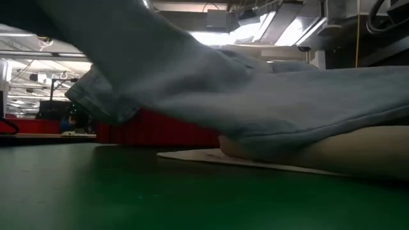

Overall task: Fold Laundry from Bin
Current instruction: Fold the light blue jeans

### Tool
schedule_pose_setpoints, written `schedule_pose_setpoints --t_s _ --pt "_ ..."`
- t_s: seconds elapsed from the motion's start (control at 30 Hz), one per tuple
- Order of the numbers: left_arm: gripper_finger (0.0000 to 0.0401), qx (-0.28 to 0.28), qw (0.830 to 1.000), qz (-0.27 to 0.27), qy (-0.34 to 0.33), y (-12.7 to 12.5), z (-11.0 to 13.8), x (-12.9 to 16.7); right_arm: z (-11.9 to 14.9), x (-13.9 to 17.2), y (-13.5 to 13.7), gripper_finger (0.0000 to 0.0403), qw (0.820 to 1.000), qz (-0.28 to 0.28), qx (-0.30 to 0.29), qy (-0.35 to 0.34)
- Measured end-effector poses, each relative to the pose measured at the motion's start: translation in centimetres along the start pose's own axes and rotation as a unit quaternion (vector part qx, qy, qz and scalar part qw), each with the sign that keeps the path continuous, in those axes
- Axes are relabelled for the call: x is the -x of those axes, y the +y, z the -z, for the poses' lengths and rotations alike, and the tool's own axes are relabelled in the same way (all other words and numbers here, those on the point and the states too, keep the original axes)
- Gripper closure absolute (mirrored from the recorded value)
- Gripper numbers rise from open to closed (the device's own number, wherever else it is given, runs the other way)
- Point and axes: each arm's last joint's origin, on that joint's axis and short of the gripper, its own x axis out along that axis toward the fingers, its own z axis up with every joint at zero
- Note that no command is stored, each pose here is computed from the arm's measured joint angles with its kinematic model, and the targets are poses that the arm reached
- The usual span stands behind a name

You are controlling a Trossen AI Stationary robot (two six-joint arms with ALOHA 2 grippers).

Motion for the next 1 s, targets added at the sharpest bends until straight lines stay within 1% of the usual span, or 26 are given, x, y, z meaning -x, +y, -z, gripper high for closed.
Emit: schedule_pose_setpoints --t_s 0.1,0.3,0.37,0.43,0.5,0.57,0.63,0.73,0.9,1.0 --pt "0.0401 -0.013 0.999 -0.027 -0.011 0.4 0.3 -1.1 0.0 0.0 0.0 0.0401 1.000 -0.001 0.000 0.001" --pt "0.0401 -0.040 0.994 -0.050 -0.091 1.1 0.4 -3.2 0.0 0.0 0.0 0.0401 1.000 -0.001 0.004 0.000" --pt "0.0401 -0.059 0.991 -0.073 -0.092 1.5 0.6 -3.9 0.0 0.0 0.0 0.0401 1.000 -0.001 0.006 0.000" --pt "0.0401 -0.069 0.989 -0.106 -0.079 2.0 0.9 -4.8 0.0 0.0 0.0 0.0402 1.000 -0.001 0.011 0.000" --pt "0.0401 -0.064 0.986 -0.137 -0.076 2.7 1.1 -5.7 0.0 0.0 0.0 0.0402 1.000 -0.001 0.011 -0.001" --pt "0.0401 -0.053 0.982 -0.161 -0.087 3.4 1.3 -6.6 0.0 0.0 0.0 0.0402 1.000 0.000 0.012 -0.002" --pt "0.0401 -0.037 0.979 -0.168 -0.110 3.8 1.3 -7.2 0.0 0.0 0.0 0.0402 1.000 0.000 0.013 -0.003" --pt "0.0401 -0.034 0.976 -0.144 -0.157 3.9 1.3 -7.9 0.0 0.0 0.0 0.0402 1.000 0.000 0.013 -0.002" --pt "0.0401 -0.049 0.968 -0.064 -0.238 3.4 1.1 -8.4 0.0 0.0 0.0 0.0402 1.000 0.000 0.013 -0.001" --pt "0.0401 -0.068 0.960 -0.015 -0.270 2.8 1.2 -8.5 0.0 0.0 0.0 0.0402 1.000 -0.004 0.015 0.002"
